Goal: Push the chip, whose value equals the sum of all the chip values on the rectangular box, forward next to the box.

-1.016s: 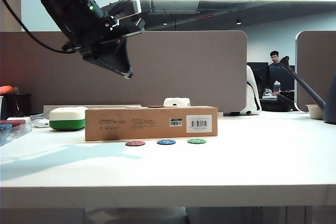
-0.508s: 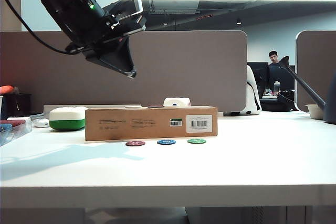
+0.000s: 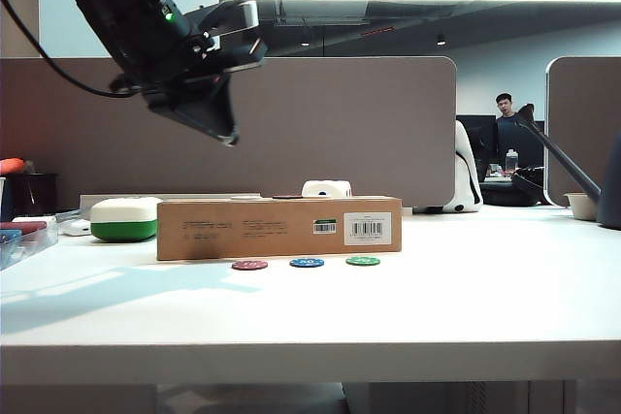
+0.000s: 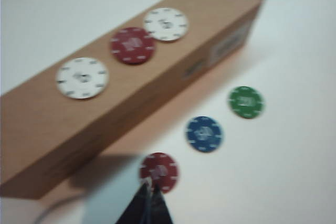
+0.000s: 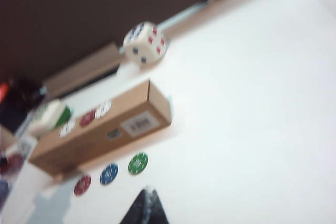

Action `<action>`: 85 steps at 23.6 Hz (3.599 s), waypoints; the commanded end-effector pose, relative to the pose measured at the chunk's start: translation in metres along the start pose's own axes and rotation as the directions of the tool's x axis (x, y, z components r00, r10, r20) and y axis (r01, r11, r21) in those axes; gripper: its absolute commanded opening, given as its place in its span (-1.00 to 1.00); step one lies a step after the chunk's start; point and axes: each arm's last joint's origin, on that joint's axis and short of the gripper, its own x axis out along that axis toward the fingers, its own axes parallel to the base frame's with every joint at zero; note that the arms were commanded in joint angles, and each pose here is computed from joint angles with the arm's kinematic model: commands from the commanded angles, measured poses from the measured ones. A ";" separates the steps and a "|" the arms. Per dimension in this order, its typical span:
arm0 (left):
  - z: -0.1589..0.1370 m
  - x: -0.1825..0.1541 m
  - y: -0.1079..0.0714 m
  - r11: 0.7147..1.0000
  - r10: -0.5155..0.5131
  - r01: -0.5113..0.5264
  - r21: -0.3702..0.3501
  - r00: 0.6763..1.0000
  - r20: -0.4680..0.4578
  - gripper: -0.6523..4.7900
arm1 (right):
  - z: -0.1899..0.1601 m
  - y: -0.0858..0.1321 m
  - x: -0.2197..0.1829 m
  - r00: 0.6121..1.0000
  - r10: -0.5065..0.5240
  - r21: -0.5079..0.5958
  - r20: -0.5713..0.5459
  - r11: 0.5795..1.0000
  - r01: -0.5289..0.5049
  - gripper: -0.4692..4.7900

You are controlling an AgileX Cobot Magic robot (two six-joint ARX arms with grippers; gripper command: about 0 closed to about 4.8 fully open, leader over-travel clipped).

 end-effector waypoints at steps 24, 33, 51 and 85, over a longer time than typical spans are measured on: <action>0.002 0.001 -0.006 0.982 -0.187 0.187 0.010 0.982 0.027 -0.78 | -0.073 0.041 0.225 0.730 0.111 -0.163 -0.675 0.942 -0.295 -0.85; 0.009 0.000 -0.004 0.990 -0.143 0.142 0.020 0.985 0.096 -0.78 | -0.081 0.035 0.238 0.753 0.069 -0.200 -0.654 0.945 -0.259 -0.85; 0.007 0.003 -0.002 0.997 -0.074 0.073 0.011 0.994 0.076 -0.78 | -0.087 0.032 0.265 0.731 -0.010 -0.241 -0.682 0.947 -0.212 -0.85; 0.004 0.007 -0.002 0.997 -0.075 0.075 0.010 0.996 0.056 -0.78 | -0.077 0.034 0.270 0.780 -0.136 -0.336 -0.610 0.937 -0.099 -0.85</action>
